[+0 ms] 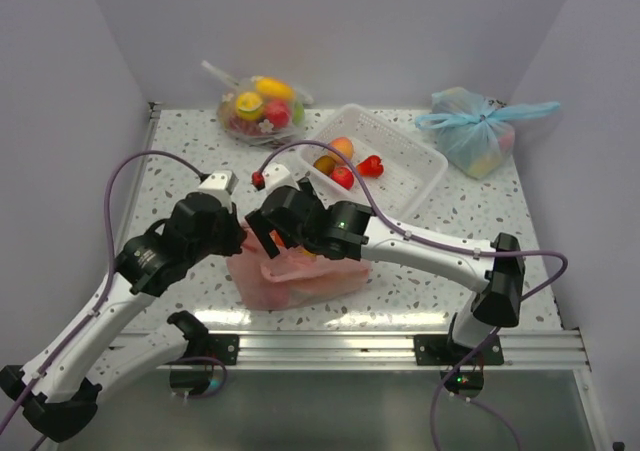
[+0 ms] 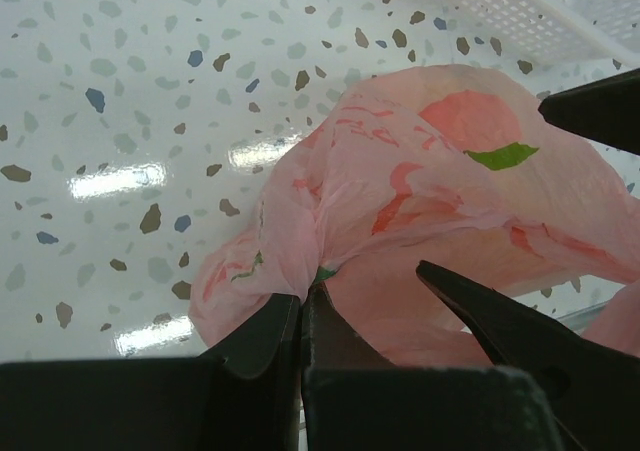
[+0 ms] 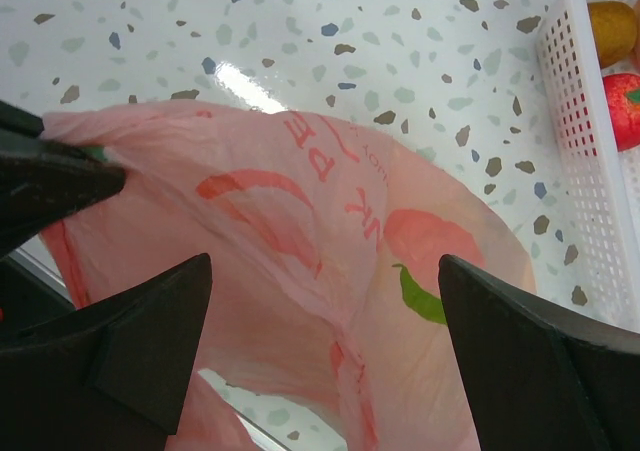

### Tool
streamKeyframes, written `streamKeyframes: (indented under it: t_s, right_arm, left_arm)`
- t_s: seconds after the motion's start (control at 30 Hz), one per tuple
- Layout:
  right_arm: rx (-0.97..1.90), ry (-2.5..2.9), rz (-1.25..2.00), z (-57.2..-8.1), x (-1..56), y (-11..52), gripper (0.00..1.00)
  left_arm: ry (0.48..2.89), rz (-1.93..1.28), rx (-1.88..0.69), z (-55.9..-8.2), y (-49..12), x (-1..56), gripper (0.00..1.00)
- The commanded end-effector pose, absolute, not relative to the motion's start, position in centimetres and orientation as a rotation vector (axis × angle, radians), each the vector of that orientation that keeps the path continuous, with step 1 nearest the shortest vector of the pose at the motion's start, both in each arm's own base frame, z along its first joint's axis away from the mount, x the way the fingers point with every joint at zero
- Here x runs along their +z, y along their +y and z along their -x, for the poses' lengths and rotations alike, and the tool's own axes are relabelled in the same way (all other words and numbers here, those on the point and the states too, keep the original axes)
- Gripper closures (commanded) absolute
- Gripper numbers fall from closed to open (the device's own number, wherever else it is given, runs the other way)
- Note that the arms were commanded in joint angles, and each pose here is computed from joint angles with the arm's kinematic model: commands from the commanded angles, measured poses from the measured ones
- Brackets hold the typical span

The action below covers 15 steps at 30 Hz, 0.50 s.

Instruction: Untie the knot of the plastic bag and take out the fruit

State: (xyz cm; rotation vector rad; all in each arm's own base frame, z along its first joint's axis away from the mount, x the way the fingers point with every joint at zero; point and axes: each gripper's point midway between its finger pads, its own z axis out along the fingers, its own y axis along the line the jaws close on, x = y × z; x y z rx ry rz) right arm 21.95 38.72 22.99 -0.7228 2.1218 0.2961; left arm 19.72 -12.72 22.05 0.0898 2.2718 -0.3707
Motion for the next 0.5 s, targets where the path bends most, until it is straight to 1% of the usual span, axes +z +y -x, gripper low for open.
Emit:
streamKeyframes:
  t_s: [0.0, 0.13, 0.17, 0.23, 0.27, 0.33, 0.43, 0.47]
  right_arm:
    - [0.306, 2.119, 0.667, -22.8, 24.1, 39.1, 0.01]
    - [0.206, 2.209, 0.650, -23.6, 20.0, 36.9, 0.01]
    - [0.158, 2.246, 0.658, -23.5, 18.1, 35.6, 0.01]
    - [0.116, 2.292, 0.624, -23.7, 16.4, 33.7, 0.01]
    - [0.070, 2.327, 0.591, -24.2, 15.2, 31.4, 0.01]
    - [0.031, 2.361, 0.543, -24.7, 14.3, 28.9, 0.02]
    - [-0.039, 2.398, 0.369, -27.1, 14.8, 22.7, 0.06]
    - [-0.035, 2.399, 0.343, -27.4, 15.2, 21.6, 0.11]
  left_arm:
    - [2.266, -0.088, -0.416, -19.1, -12.8, 22.4, 1.00]
    - [2.233, -0.065, -0.416, -19.0, -12.4, 23.6, 1.00]
    - [2.222, -0.053, -0.401, -19.1, -12.0, 23.9, 1.00]
    - [2.212, -0.036, -0.372, -19.2, -11.5, 24.4, 1.00]
    - [2.210, -0.030, -0.349, -19.3, -11.1, 24.5, 1.00]
    - [2.202, -0.003, -0.280, -19.9, -10.2, 24.5, 1.00]
    - [2.194, 0.004, -0.216, -20.9, -9.8, 24.6, 1.00]
    - [2.185, 0.005, -0.173, -21.3, -9.4, 24.6, 1.00]
